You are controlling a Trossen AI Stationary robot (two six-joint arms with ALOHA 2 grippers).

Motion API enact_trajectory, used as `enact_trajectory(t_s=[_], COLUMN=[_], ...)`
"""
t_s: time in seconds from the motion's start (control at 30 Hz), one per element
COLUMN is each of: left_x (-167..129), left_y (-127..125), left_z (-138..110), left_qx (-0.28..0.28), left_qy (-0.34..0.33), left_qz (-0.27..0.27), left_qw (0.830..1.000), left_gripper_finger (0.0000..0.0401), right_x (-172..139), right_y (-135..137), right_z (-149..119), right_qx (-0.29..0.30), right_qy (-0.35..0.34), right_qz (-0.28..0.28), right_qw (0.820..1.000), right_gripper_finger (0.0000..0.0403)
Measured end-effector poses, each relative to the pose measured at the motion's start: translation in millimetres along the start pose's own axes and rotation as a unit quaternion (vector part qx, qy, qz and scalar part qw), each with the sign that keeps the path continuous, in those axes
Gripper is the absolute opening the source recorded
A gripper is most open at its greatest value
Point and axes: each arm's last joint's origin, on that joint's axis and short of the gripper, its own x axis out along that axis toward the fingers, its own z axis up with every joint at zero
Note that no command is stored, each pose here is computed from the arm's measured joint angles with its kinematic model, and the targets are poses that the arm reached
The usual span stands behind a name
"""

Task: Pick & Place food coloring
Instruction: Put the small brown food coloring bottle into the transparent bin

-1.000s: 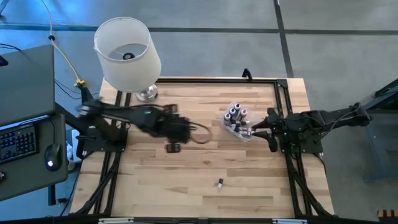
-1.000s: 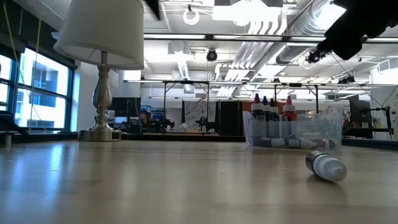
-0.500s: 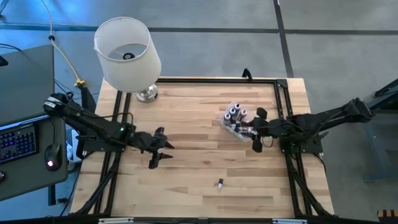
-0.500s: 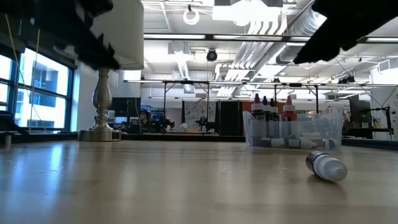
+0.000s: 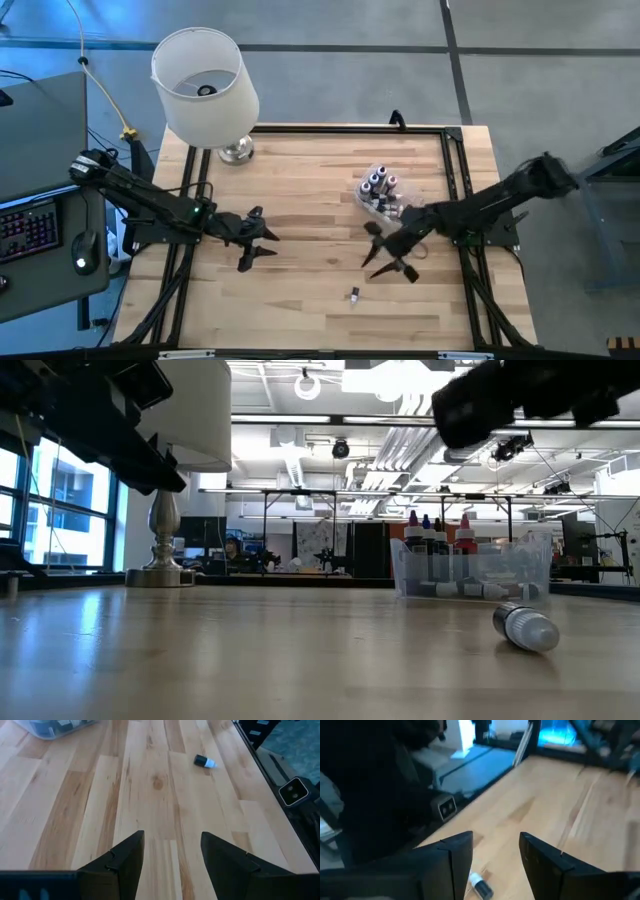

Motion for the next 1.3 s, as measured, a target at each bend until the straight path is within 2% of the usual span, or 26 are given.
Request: enact_trajectory(t_s=[0.23, 0.4, 0.5, 0.63, 0.73, 0.83, 0.9, 1.17, 1.3], left_x=[0.0, 0.0, 0.0, -0.1, -0.1, 0.0, 0.0, 0.0, 0.0], left_y=[0.1, -0.5, -1.1, -1.2, -1.2, -1.2, -1.3, -1.5, -1.8], left_z=[0.5, 2.6, 4.3, 4.6, 4.6, 4.5, 4.5, 4.4, 4.1], left_qx=[-0.001, -0.003, -0.005, -0.005, -0.012, -0.017, -0.017, -0.018, -0.017], left_qy=[-0.004, -0.014, -0.023, -0.025, -0.025, -0.024, -0.023, -0.022, -0.019], left_qz=[0.004, 0.001, -0.002, -0.002, -0.003, -0.003, -0.005, -0.008, -0.014], left_qw=[1.0, 1.0, 1.0, 1.0, 1.0, 1.0, 1.0, 1.0, 1.0], left_gripper_finger=[0.0195, 0.0195, 0.0195, 0.0195, 0.0195, 0.0195, 0.0195, 0.0195, 0.0195], right_x=[43.2, 66.3, 77.4, 90.0, 99.9, 107.6, 111.8, 121.3, 121.6], right_y=[-3.9, -8.1, -8.5, -4.3, 0.4, 1.7, -0.3, -4.9, -5.0], right_z=[-45.3, -45.9, -47.1, -57.0, -59.6, -65.8, -71.3, -86.4, -87.0], right_qx=[0.019, 0.011, 0.009, -0.028, -0.065, -0.083, -0.085, -0.078, -0.069], right_qy=[0.07, 0.083, 0.124, 0.184, 0.186, 0.199, 0.212, 0.228, 0.23], right_qz=[0.024, 0.035, 0.045, 0.073, 0.092, 0.084, 0.07, 0.074, 0.069], right_qw=[0.997, 0.996, 0.991, 0.98, 0.976, 0.973, 0.971, 0.968, 0.968], right_gripper_finger=[0.0156, 0.0156, 0.0156, 0.0156, 0.0156, 0.0156, 0.0156, 0.0155, 0.0138])
